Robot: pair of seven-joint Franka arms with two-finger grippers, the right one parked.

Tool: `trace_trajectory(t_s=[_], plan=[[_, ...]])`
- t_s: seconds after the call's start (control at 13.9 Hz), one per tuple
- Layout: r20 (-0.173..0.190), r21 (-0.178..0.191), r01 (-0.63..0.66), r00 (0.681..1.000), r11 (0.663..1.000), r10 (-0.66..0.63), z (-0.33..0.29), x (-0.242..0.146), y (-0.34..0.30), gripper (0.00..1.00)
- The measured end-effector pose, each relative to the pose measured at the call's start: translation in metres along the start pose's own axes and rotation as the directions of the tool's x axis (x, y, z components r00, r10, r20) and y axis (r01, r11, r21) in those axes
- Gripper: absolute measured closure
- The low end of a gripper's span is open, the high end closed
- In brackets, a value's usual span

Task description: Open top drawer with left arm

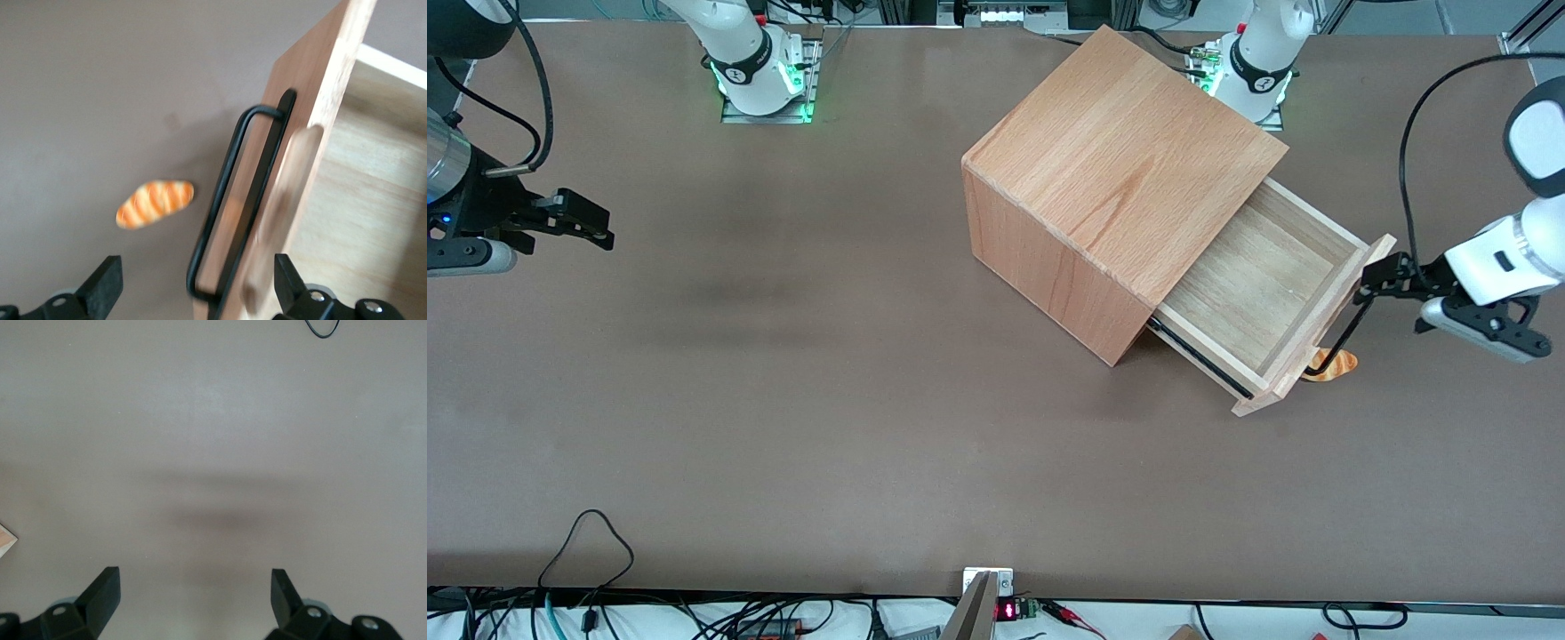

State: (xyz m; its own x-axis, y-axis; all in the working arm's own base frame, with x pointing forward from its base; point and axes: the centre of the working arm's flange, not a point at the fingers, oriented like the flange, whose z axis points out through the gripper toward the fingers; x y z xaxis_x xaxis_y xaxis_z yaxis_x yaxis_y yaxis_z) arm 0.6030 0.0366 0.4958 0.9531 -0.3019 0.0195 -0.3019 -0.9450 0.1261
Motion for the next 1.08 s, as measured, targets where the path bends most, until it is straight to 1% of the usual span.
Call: trace_trajectory(t_s=[0.14,0.22,0.36,0.43,0.51,0.72,0.79,1.08], plan=[[0.04,0.0,0.076,0.996,0.997,-0.076,-0.031,-0.015,0.012,0.0],[0.06,0.011,0.112,0.992,0.994,-0.112,-0.047,-0.025,0.018,0.0],[0.088,0.055,0.189,0.977,0.98,-0.193,-0.078,-0.047,0.032,0.0],[0.098,0.07,0.223,0.968,0.972,-0.229,-0.091,-0.057,0.04,0.0],[0.1,0.078,0.25,0.961,0.965,-0.257,-0.103,-0.065,0.048,0.0],[0.082,0.129,0.287,0.951,0.949,-0.298,-0.12,-0.073,0.052,0.0],[0.08,0.135,0.292,0.949,0.947,-0.304,-0.12,-0.072,0.053,0.0],[0.077,0.136,0.293,0.949,0.946,-0.305,-0.118,-0.07,0.052,0.0]])
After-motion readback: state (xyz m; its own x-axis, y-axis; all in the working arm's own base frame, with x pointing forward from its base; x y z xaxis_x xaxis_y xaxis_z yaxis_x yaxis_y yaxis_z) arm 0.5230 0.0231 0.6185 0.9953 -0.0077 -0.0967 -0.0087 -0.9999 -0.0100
